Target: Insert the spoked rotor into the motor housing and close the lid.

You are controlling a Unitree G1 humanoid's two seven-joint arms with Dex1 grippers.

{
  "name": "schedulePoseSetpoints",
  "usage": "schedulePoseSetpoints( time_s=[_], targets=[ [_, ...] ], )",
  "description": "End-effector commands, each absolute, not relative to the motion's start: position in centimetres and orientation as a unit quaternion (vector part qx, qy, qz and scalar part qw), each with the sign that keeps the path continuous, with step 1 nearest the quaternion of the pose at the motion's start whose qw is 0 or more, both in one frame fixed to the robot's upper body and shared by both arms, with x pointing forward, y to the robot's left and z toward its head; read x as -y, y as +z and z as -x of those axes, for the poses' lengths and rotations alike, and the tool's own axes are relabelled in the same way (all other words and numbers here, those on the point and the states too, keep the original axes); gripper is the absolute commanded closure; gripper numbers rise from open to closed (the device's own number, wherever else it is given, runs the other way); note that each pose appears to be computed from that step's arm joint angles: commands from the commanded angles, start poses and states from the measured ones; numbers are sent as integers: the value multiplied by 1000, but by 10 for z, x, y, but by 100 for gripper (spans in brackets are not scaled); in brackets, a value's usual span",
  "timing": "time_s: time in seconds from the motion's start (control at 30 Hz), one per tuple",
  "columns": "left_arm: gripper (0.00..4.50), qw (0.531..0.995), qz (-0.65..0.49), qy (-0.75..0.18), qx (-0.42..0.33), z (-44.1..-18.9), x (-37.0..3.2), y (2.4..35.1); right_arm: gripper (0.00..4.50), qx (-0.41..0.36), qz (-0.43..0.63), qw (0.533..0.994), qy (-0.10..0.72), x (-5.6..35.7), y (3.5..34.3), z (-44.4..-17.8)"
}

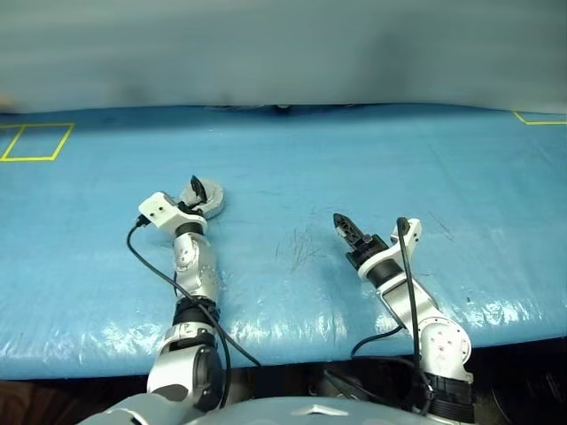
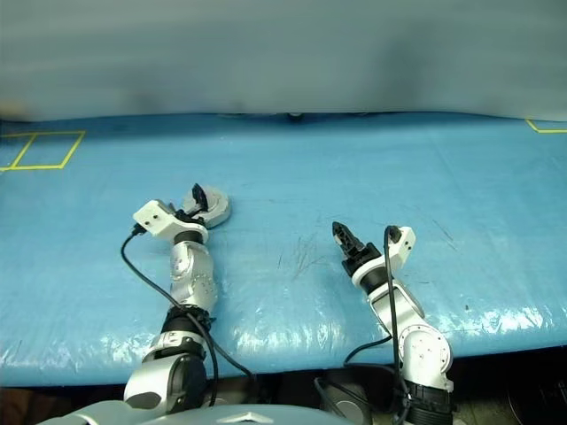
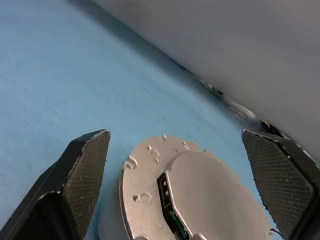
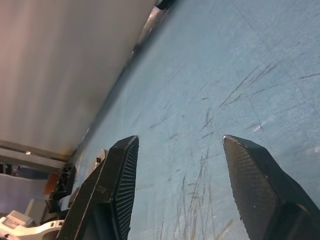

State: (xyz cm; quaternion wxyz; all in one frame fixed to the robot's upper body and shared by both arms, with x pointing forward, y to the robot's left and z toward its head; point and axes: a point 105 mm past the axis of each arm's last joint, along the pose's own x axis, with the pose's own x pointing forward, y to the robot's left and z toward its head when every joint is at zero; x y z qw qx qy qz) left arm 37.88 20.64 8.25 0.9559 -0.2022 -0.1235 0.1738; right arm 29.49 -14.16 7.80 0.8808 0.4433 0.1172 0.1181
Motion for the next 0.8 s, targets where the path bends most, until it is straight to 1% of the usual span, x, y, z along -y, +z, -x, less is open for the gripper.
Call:
schedulePoseSetpoints(
  time_s=[0.03, 0.07, 0.1, 0.17, 0.23, 0.3, 0.4, 0.53, 0.67, 0.73, 0.8],
  targets=[
    [4, 956, 152, 176, 179, -375, -209, 111, 171, -85, -411, 900, 118, 148, 90, -298],
    [4, 957, 146, 172, 184, -374, -208, 114, 171, -78, -400, 906, 114, 151, 91, -298],
    [4, 960, 130, 150, 198, -375, -204, 122, 171, -64, -366, 922, 111, 155, 94, -299],
    [4, 966, 108, 69, 226, -376, -185, 136, 171, -31, -284, 952, 112, 160, 100, -298],
    [4, 961, 79, -106, 243, -370, -139, 147, 171, -37, -181, 973, 139, 163, 96, -293],
    [4, 940, 67, -246, 226, -356, -106, 143, 171, -39, -86, 985, 145, 171, 92, -290],
    [4, 909, 32, -371, 186, -335, -83, 127, 171, -27, 8, 988, 152, 178, 91, -287],
    [4, 874, -20, -468, 133, -316, -74, 104, 171, -8, 51, 984, 173, 180, 94, -284],
    [4, 853, -60, -509, 103, -307, -74, 88, 171, -10, 64, 978, 199, 178, 91, -282],
    [0, 846, -70, -520, 93, -304, -74, 81, 136, -28, 79, 974, 211, 178, 85, -281],
    [0, 841, -70, -529, 86, -301, -73, 77, 86, -41, 86, 970, 224, 176, 80, -280]
  ],
)
